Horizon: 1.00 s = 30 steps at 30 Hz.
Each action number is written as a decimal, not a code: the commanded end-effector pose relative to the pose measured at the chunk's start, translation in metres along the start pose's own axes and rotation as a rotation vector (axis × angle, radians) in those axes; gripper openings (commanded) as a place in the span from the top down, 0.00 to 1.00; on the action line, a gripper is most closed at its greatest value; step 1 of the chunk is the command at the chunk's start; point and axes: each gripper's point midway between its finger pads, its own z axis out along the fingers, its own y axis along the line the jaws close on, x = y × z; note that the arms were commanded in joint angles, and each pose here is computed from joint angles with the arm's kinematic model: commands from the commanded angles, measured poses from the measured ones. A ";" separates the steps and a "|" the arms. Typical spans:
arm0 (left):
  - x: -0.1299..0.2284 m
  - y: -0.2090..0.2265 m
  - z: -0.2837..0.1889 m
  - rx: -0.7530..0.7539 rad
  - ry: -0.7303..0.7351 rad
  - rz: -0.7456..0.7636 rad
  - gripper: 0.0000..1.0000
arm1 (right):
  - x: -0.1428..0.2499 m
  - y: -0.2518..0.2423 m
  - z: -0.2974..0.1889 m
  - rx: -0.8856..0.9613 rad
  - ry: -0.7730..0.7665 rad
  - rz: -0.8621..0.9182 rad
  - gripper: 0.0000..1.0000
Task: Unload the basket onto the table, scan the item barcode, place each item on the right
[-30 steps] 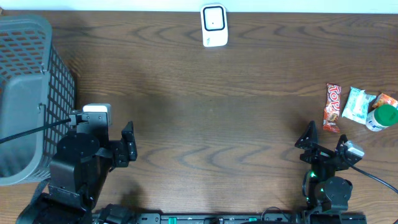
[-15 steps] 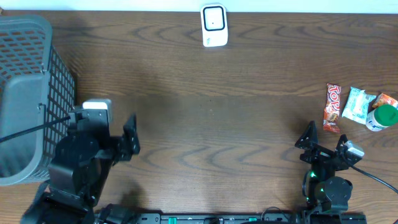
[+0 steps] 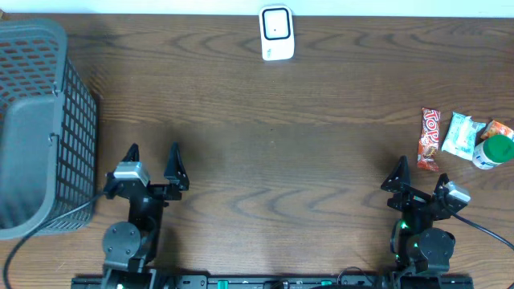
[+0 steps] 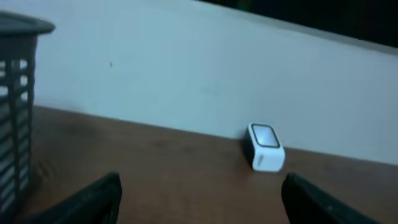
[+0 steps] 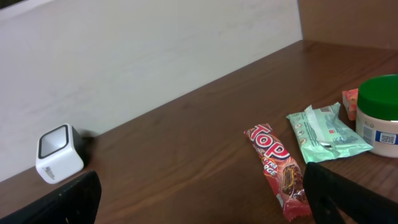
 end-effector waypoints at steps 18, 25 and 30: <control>0.060 0.033 -0.015 -0.116 0.079 0.031 0.17 | 0.001 0.000 0.000 0.001 -0.003 -0.012 0.01; 0.084 0.044 -0.020 -0.157 0.179 0.038 0.17 | 0.001 0.000 0.000 0.000 -0.003 -0.012 0.01; 0.087 0.037 -0.020 -0.117 0.193 0.034 0.17 | 0.001 0.000 0.000 0.001 -0.003 -0.012 0.01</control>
